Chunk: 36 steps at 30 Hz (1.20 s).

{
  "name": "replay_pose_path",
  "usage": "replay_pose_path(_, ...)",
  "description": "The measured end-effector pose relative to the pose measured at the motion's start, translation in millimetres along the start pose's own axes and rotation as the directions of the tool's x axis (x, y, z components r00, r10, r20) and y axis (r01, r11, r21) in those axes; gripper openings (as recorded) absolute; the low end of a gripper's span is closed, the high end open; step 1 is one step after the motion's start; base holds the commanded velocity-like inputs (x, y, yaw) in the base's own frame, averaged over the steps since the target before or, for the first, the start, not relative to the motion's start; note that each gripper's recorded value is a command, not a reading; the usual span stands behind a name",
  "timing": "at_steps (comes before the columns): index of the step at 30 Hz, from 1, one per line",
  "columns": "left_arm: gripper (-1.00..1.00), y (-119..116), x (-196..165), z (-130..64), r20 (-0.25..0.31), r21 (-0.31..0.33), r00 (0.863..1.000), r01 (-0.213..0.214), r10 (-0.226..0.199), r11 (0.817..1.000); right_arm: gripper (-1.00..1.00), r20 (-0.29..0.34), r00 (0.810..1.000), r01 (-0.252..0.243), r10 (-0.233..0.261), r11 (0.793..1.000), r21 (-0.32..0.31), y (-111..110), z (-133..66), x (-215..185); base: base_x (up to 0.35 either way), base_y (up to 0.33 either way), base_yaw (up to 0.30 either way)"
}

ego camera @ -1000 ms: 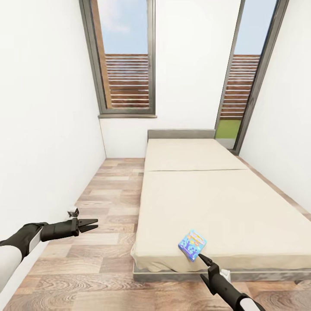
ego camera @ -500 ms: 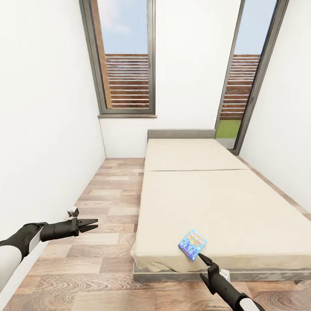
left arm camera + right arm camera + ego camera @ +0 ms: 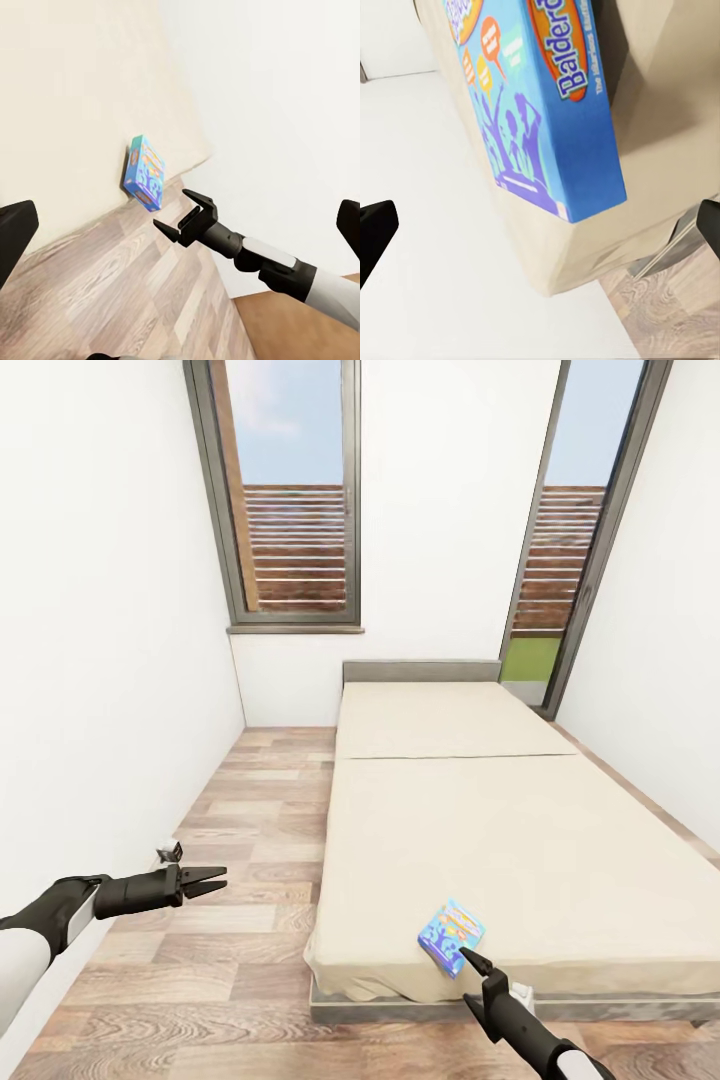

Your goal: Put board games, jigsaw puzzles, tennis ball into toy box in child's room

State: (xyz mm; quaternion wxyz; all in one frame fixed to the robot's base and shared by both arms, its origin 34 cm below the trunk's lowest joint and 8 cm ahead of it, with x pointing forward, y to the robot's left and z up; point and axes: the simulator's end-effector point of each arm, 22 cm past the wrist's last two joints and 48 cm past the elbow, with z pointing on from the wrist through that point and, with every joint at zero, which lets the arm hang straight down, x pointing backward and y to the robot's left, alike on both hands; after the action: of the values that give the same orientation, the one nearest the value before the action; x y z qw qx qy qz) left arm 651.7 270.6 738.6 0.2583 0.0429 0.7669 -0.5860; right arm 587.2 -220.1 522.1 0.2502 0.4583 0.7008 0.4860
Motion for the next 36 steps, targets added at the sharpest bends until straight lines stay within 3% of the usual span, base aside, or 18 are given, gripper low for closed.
replay_pose_path(14,1.0,0.2,-0.2,-0.6,0.0,-0.001,1.0,0.0,0.0,1.0,1.0,-0.009,1.0,-0.007,0.007,1.0,0.002,-0.6,-0.8,1.0,0.002,0.001,0.0)
replay_pose_path(30,1.0,26.5,19.1,4.0,0.0,0.0,1.0,0.0,0.0,1.0,1.0,-0.009,1.0,-0.007,0.007,1.0,0.0,-32.0,8.0,0.4,0.0,0.0,0.0)
replay_pose_path(36,1.0,26.5,18.9,3.7,0.0,0.0,1.0,0.0,0.0,1.0,1.0,-0.009,1.0,-0.006,0.006,1.0,-0.002,-31.2,8.3,0.0,0.0,0.0,0.0)
